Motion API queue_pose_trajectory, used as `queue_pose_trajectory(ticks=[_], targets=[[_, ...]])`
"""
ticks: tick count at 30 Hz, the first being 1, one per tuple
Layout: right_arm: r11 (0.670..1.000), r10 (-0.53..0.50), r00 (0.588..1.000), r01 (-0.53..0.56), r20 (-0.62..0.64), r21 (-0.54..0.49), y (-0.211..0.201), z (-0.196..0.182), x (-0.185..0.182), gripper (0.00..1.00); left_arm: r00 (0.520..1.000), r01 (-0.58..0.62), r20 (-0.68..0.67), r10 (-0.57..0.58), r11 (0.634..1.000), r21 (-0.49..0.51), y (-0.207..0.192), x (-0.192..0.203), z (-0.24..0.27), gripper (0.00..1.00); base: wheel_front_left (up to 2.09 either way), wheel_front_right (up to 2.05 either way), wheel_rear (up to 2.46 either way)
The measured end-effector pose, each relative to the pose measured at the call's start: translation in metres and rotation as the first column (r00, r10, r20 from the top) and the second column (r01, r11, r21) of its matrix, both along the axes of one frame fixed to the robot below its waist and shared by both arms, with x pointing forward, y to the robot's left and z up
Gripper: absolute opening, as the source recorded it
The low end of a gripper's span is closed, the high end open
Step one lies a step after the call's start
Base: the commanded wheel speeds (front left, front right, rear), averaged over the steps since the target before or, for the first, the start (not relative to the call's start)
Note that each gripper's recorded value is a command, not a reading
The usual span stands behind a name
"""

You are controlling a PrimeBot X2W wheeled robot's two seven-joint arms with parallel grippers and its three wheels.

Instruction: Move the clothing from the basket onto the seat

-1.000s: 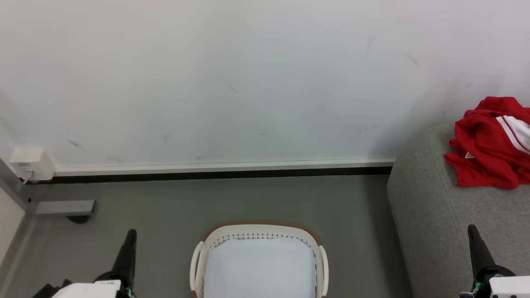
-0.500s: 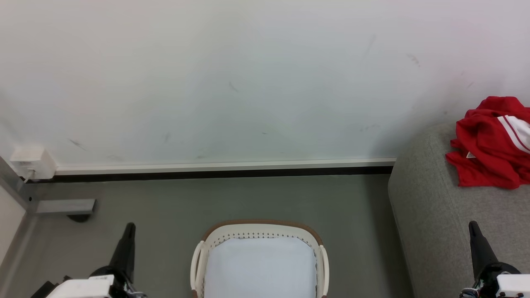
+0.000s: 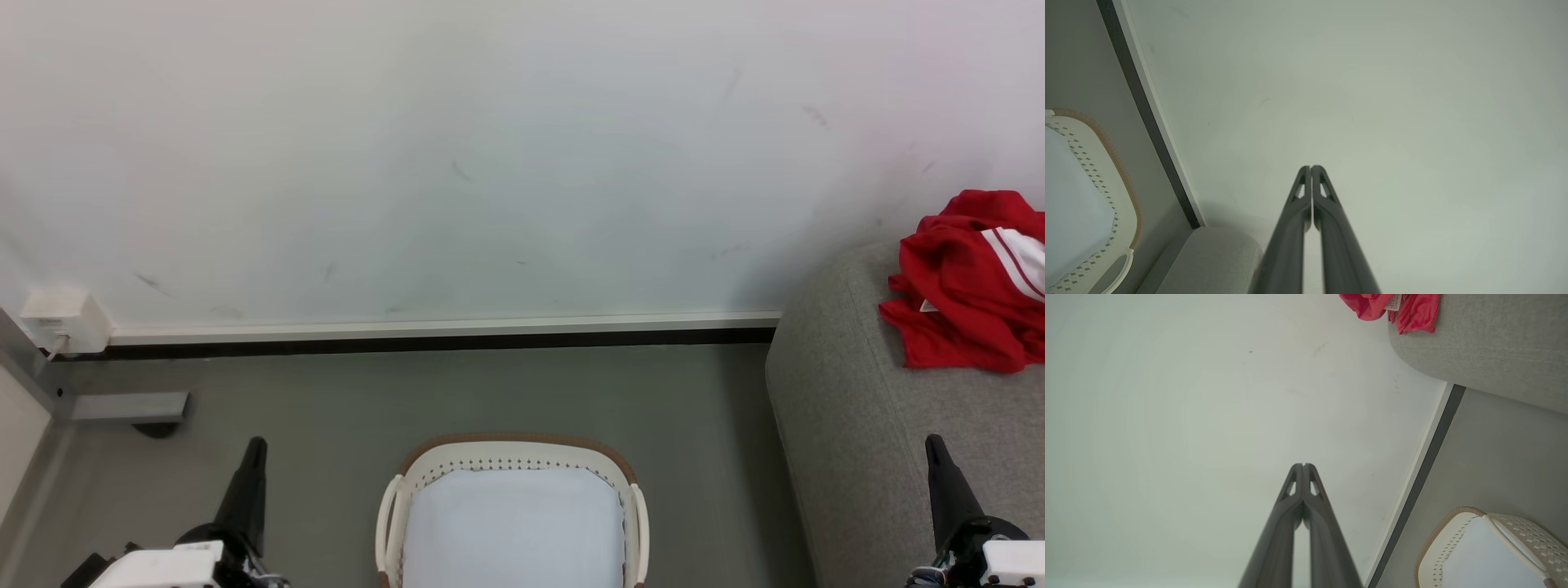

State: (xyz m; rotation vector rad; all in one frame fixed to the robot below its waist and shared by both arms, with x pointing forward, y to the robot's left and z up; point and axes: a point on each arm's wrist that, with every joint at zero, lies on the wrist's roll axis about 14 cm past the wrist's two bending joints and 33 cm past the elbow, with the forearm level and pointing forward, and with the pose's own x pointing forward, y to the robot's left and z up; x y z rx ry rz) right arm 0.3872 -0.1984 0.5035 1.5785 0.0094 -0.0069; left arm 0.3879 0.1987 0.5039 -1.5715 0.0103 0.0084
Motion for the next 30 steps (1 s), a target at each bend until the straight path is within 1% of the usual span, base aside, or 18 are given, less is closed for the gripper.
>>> queue_pose_trajectory(ticks=[30], targets=[[1.0,0.0,1.0,0.0,0.0,0.0,-0.0001,0.0001,0.0,0.0,1.0,0.0,0.0,0.0,1.0,0.0,0.0,0.0,0.0001,0.0,0.0,0.0,0.0]])
